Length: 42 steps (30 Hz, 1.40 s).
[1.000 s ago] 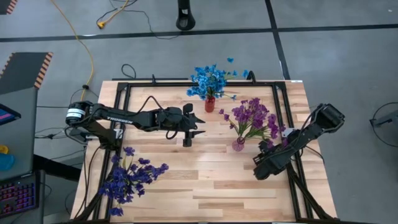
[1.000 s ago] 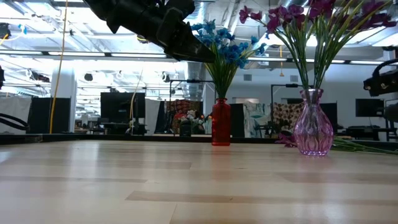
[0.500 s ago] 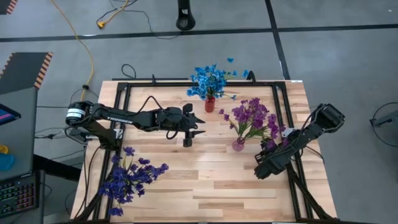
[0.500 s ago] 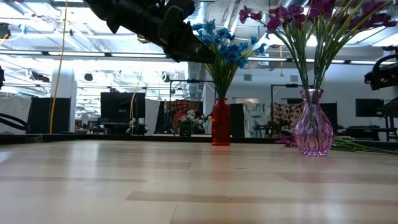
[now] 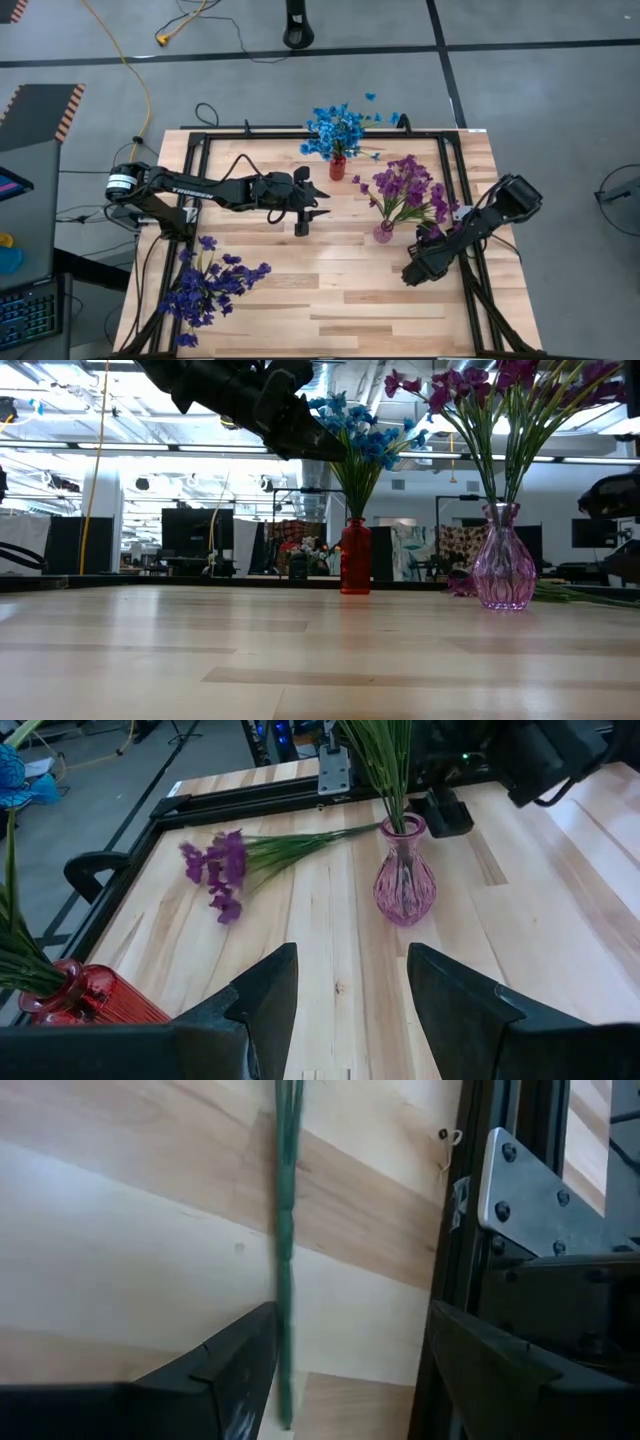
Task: Sort flowers into vase by color
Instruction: Put the violet flowers into the violet vase
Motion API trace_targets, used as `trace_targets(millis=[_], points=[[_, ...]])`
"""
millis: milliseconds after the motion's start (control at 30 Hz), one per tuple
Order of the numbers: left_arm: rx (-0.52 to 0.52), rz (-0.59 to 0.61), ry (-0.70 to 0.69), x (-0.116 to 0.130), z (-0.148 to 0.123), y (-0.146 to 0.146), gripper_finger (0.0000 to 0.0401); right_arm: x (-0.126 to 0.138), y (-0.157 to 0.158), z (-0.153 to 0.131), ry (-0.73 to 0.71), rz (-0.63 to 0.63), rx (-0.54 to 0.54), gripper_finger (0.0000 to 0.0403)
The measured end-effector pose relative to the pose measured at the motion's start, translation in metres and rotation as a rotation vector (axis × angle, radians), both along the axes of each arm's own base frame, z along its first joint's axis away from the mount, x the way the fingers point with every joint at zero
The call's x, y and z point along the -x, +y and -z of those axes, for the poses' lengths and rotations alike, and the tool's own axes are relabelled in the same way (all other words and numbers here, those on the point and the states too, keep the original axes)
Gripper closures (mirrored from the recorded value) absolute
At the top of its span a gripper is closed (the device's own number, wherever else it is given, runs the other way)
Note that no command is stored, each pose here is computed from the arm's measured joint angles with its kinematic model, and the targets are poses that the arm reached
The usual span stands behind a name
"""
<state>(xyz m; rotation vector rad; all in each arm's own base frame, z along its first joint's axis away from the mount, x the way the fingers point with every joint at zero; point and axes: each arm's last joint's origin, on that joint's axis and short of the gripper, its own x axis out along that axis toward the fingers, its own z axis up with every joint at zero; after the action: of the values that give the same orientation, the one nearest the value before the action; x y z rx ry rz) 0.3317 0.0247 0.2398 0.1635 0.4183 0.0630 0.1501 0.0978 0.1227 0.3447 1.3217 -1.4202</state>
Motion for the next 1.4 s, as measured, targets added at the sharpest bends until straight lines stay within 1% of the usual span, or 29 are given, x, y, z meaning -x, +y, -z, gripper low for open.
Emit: trace_targets(millis=[267,367,500,733,967,1067,1133,1400], points=[[0.011,-0.005,-0.001,0.000,0.000,0.000,0.0222,0.001,-0.001,-0.007,-0.032,-0.001,-0.017,0.0117],[0.013,-0.006,-0.001,0.000,0.000,0.000,0.0222,0.001,-0.002,-0.008,-0.059,0.003,0.002,0.0117],[0.013,-0.005,-0.001,0.000,0.000,0.000,0.0222,0.000,-0.002,-0.007,-0.054,0.009,0.010,0.0117],[0.021,-0.009,0.003,0.000,0.001,0.000,0.0222,-0.003,-0.008,-0.008,-0.079,0.052,0.058,0.0117],[0.022,-0.009,0.010,0.001,0.001,0.000,0.0222,-0.007,-0.014,-0.008,-0.080,0.083,0.064,0.0120],[0.022,-0.009,0.011,0.001,0.001,0.000,0.0222,-0.008,-0.015,-0.008,-0.079,0.093,0.064,0.0134],[0.021,-0.009,0.012,0.001,0.001,0.000,0.0222,-0.008,-0.016,-0.008,-0.079,0.100,0.065,0.0152],[0.021,-0.010,0.012,0.001,0.001,0.000,0.0222,-0.010,-0.019,-0.005,-0.062,0.120,0.076,0.0252]])
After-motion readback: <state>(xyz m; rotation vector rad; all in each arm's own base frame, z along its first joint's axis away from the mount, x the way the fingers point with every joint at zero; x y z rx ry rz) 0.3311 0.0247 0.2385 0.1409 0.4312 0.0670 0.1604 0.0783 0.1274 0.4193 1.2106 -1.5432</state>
